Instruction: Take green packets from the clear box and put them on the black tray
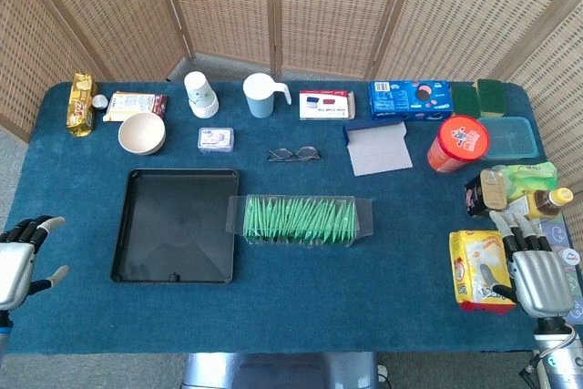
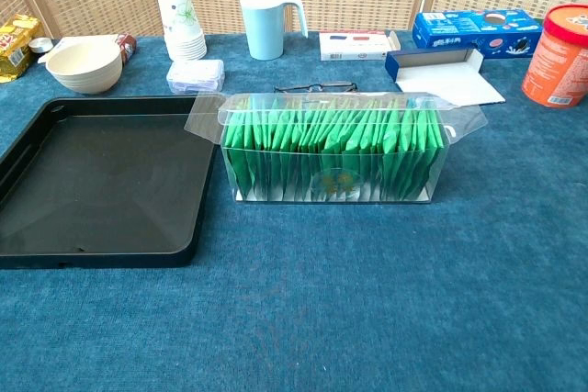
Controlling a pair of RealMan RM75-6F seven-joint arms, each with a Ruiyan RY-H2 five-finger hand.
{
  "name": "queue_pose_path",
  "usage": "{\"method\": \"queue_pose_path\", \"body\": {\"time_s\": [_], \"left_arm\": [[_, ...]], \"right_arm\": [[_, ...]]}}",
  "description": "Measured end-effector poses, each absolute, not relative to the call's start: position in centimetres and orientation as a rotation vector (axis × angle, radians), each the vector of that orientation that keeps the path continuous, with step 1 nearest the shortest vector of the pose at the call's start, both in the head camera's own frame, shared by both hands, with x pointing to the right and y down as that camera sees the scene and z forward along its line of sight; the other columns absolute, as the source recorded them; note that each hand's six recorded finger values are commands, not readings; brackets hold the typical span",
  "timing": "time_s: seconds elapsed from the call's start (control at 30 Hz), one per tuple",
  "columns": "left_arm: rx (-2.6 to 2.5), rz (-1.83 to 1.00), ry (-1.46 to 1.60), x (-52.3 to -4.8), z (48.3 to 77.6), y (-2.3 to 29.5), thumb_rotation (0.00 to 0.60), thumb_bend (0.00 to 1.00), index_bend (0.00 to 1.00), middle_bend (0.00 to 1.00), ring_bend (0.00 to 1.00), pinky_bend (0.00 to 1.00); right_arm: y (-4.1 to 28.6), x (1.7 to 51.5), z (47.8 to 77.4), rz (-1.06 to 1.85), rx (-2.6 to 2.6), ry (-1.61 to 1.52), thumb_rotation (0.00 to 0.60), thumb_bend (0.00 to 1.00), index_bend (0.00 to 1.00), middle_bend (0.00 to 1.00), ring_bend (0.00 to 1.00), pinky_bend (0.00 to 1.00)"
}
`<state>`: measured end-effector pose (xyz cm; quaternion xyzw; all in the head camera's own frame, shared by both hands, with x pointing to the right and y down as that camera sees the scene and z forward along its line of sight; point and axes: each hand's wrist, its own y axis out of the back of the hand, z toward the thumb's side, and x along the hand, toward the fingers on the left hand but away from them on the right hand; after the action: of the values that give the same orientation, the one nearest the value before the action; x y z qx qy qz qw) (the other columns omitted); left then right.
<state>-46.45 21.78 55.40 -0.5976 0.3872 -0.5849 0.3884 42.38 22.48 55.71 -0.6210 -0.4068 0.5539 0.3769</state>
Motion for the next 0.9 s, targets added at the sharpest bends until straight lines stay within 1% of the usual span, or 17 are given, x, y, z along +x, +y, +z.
{"method": "queue_pose_path", "body": {"time_s": [0.27, 0.5, 0.7, 0.9], "left_arm": [[-1.546, -1.452, 0.967, -45.5, 55.0, 21.1, 0.600, 0.14, 0.24, 0.27, 0.24, 0.35], [-1.592, -1.391, 0.889, -43.3, 55.1, 19.5, 0.600, 0.14, 0.24, 0.27, 0.24, 0.35], [-1.637, -1.307, 0.824, -40.4, 55.3, 17.6, 0.600, 0.14, 0.24, 0.26, 0.24, 0.35], [-1.711, -1.175, 0.713, -35.0, 56.0, 15.2, 0.600, 0.14, 0.24, 0.25, 0.24, 0.35]], "right_arm": [[22.8, 42.4, 55.6, 1.409, -1.586, -1.062, 0.558, 0.36, 0.05, 0.15, 0.07, 0.15], [23.1, 42.6, 55.5, 1.409, -1.583, -1.067, 0.556, 0.36, 0.05, 0.15, 0.07, 0.15], [23.6, 43.1, 55.4, 1.427, -1.573, -1.086, 0.557, 0.36, 0.05, 0.15, 0.07, 0.15], [24.0, 43.4, 55.5, 1.439, -1.574, -1.102, 0.558, 0.36, 0.05, 0.15, 0.07, 0.15]]}}
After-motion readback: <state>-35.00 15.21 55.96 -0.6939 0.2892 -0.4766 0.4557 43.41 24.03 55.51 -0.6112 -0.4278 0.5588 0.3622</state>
